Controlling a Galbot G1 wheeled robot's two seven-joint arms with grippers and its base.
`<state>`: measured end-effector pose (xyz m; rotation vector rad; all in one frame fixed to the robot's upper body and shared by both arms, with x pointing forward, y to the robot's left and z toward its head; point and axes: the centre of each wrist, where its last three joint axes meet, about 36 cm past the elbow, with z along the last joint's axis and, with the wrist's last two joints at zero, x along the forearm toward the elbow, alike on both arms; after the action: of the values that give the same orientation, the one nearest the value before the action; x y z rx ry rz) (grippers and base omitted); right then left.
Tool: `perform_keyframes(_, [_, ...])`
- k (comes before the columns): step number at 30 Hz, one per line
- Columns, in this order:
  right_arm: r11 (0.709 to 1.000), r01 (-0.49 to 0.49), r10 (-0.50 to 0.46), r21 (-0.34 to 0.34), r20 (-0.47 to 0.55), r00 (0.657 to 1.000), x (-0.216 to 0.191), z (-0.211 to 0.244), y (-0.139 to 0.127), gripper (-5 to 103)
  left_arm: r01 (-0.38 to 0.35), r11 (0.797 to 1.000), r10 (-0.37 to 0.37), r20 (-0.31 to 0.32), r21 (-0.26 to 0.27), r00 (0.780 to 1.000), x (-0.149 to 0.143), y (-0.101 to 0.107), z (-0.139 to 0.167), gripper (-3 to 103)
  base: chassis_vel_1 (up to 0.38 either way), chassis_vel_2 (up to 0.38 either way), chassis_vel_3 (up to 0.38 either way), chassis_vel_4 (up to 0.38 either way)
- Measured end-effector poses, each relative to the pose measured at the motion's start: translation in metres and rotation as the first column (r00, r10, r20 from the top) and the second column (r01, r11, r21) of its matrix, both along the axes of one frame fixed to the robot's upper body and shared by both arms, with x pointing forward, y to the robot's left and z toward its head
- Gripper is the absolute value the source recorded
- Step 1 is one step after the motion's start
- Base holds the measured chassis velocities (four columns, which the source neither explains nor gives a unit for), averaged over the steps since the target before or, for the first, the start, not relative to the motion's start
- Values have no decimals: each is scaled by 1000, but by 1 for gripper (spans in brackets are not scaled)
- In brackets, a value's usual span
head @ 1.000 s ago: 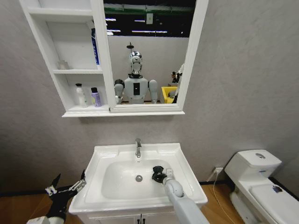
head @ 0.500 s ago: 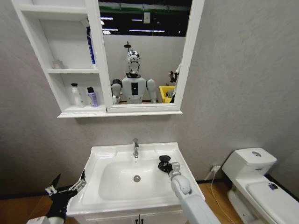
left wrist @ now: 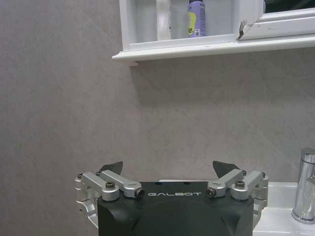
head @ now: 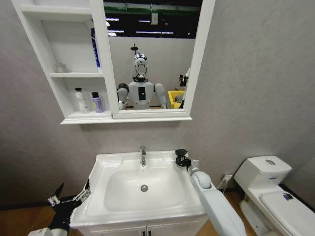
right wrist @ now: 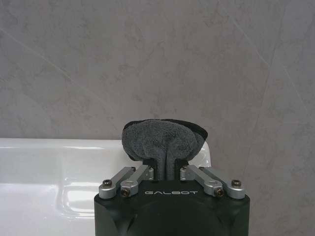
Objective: Move facial cleanser and shampoo from washbasin to cabinet, then wipe washbasin with towel.
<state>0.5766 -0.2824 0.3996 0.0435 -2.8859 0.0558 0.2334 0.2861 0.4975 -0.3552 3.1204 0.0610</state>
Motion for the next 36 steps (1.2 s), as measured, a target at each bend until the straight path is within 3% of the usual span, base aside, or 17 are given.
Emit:
perform_keyframes(7, [1000,-13,13,10,-15,1000,-4,-7,5,50,0,1000,0,0,0,1000,0,0,0,100,0,0,0,0])
perform_keyframes(13, [1000,3,-3,8,-19,1000,-14,-7,2,67,0,1000,0,0,0,1000,0,0,0,100,0,0,0,0])
perform_keyframes(16, [999,43,-43,-31,-10,999,-32,-8,-2,83,0,1000,0,0,0,1000,0,0,0,100,0,0,0,0])
perform_keyframes(18, [997,59,-60,-50,0,998,-39,-7,-2,83,0,1000,0,0,0,1000,0,0,0,100,0,0,0,0])
perform_keyframes(19, [993,81,-79,-85,29,996,-56,-2,-2,94,1,1000,-1,0,0,1000,0,0,0,100,0,0,0,0])
perform_keyframes(23, [986,117,-99,-119,153,983,-108,32,7,99,0,1000,0,0,0,1000,0,0,0,100,0,0,0,0])
perform_keyframes(24, [985,131,-109,-108,193,975,-142,45,15,99,0,1000,0,0,0,1000,0,0,0,100,0,0,0,0])
perform_keyframes(26, [985,146,-121,-94,229,966,-189,59,28,100,0,1000,0,0,0,1000,0,0,0,100,0,0,0,0])
perform_keyframes(27, [985,146,-121,-94,229,966,-189,59,28,100,0,1000,0,0,0,1000,0,0,0,100,0,0,0,0])
perform_keyframes(31, [981,172,-140,-95,275,951,-279,90,55,100,0,1000,0,0,0,1000,0,0,0,100,0,0,0,0])
perform_keyframes(36, [968,214,-168,-132,295,941,-315,103,66,100,0,1000,0,0,0,1000,0,0,0,100,0,0,0,0])
